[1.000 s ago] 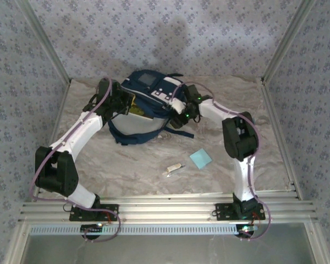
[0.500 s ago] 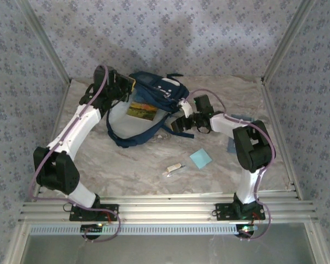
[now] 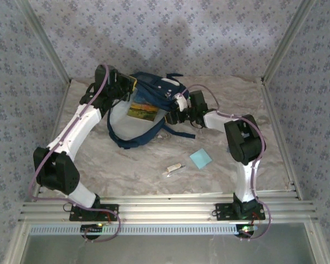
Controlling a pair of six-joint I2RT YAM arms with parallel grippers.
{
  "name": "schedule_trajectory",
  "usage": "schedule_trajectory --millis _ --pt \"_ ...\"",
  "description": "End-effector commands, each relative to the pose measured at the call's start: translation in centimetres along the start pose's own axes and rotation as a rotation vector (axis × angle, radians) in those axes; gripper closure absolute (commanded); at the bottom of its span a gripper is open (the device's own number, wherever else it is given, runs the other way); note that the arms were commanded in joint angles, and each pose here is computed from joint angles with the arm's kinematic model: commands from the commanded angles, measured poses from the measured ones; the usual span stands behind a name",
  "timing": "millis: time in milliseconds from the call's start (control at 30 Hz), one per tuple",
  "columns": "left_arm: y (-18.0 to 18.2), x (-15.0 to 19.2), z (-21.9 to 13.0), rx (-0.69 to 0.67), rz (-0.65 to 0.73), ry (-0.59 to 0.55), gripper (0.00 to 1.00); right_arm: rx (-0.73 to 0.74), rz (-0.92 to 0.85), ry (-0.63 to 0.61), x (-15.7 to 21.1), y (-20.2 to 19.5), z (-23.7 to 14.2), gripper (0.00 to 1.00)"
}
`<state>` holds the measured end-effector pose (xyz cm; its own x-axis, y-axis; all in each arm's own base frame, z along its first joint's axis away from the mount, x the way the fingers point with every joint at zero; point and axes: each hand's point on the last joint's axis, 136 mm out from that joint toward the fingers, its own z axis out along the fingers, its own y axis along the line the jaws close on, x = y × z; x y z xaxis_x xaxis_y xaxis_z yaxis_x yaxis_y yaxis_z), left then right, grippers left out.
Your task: Pack books, pencil case, and school supplies into a backpack
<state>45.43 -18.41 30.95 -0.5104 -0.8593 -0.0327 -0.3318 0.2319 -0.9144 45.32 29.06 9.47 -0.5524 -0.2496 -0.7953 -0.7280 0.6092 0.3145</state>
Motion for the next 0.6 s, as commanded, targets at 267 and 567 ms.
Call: schedule_trajectory --millis 267,567 --pt "-4.7 0.3 -1.9 0.168 -0.063 0.001 1.0 -0.074 0.046 0.002 -0.6 0.6 -0.4 0.81" --pt "-3.4 0.2 -0.5 0.138 -0.07 0.005 1.0 -0.121 0.113 0.072 0.9 1.4 -1.5 1.0"
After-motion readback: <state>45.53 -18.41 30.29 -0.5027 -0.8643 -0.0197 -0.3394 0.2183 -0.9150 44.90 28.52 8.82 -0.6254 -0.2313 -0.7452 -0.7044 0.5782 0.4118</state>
